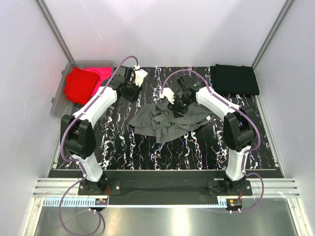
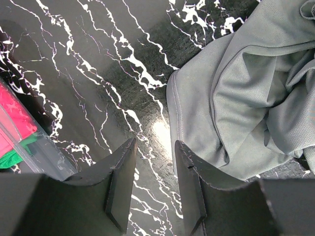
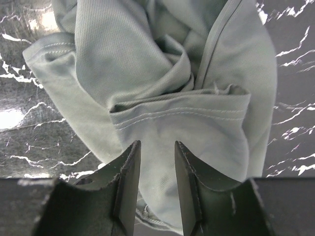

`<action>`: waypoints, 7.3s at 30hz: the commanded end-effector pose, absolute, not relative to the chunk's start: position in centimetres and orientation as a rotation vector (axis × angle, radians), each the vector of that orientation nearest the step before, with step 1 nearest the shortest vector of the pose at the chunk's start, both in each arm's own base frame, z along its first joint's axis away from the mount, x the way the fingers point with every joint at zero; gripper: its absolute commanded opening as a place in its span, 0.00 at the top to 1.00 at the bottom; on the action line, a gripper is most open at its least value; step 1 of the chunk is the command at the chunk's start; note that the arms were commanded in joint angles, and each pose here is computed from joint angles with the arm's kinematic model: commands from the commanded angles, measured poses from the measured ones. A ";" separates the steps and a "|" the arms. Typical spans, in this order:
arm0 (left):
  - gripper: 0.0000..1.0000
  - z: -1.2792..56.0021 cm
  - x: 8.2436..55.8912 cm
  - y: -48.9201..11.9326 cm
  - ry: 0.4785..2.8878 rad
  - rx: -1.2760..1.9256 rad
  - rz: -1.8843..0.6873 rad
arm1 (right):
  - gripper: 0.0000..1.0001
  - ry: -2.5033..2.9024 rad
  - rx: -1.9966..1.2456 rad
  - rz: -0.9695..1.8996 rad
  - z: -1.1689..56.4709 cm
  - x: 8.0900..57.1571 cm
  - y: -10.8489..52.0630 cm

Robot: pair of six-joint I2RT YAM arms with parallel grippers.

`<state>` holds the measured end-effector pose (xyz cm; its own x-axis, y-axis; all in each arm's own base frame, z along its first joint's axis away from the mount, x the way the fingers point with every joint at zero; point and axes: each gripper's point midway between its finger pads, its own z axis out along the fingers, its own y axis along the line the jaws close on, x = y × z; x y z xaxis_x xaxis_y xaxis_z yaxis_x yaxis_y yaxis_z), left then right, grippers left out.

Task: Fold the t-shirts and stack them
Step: Flatten the tshirt out

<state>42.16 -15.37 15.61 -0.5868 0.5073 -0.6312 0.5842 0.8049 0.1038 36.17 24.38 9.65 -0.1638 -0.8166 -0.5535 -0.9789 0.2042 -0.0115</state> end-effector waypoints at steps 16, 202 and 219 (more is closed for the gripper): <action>0.58 17.0 42.7 -15.5 2.257 0.808 -0.116 | 0.57 2.036 -1.714 0.590 8.5 36.2 25.8; 0.60 15.9 41.6 -14.4 2.240 0.833 -0.135 | 1.00 2.358 -1.109 -0.105 20.7 43.0 22.4; 0.58 5.1 38.9 -16.2 2.358 1.158 -0.330 | 1.00 2.101 -0.837 -0.218 33.7 44.3 16.0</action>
